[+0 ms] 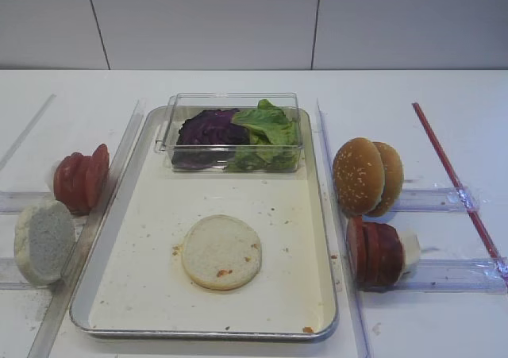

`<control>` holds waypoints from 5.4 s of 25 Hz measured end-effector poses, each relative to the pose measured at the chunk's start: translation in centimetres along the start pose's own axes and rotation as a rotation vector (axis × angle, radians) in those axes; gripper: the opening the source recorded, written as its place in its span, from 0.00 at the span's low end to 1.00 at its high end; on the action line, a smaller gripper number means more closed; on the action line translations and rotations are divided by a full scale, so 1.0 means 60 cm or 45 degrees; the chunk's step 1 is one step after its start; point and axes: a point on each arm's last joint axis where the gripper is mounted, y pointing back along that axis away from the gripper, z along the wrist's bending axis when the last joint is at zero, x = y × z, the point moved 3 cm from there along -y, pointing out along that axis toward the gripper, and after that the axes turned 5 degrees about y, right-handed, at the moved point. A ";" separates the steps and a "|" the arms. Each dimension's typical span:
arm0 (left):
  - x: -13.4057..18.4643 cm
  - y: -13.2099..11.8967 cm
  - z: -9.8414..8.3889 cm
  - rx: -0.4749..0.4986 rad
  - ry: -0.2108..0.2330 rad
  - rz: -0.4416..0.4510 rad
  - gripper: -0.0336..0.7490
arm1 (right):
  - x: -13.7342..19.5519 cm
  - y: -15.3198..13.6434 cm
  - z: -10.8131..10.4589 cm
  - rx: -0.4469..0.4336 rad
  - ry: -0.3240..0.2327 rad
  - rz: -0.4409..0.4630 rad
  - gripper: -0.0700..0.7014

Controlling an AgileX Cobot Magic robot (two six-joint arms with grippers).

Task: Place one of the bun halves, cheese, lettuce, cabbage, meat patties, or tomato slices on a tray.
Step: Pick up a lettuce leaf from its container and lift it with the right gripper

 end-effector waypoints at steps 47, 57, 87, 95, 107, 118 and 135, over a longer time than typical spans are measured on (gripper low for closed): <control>0.000 0.000 0.000 0.000 0.000 0.000 0.60 | -0.121 0.037 -0.012 0.055 0.102 -0.249 1.00; 0.000 0.000 0.000 0.000 0.000 0.000 0.60 | -0.209 0.037 -0.015 0.022 0.139 -0.255 0.94; 0.000 0.000 0.001 -0.006 -0.003 -0.001 0.60 | -0.448 -0.169 0.029 -0.415 0.322 0.216 0.83; 0.000 0.000 0.001 -0.006 -0.003 -0.001 0.60 | -0.497 -0.241 0.047 -0.546 0.401 0.243 0.81; 0.000 0.000 0.001 -0.006 -0.003 -0.001 0.60 | -0.496 -0.372 0.128 -0.653 0.721 0.435 0.80; 0.000 0.000 0.001 -0.006 -0.003 -0.001 0.60 | -0.445 -0.457 0.208 -0.766 0.998 0.548 0.80; 0.000 0.000 0.001 -0.006 -0.003 -0.001 0.60 | -0.398 -0.542 0.229 -0.869 1.175 0.552 0.78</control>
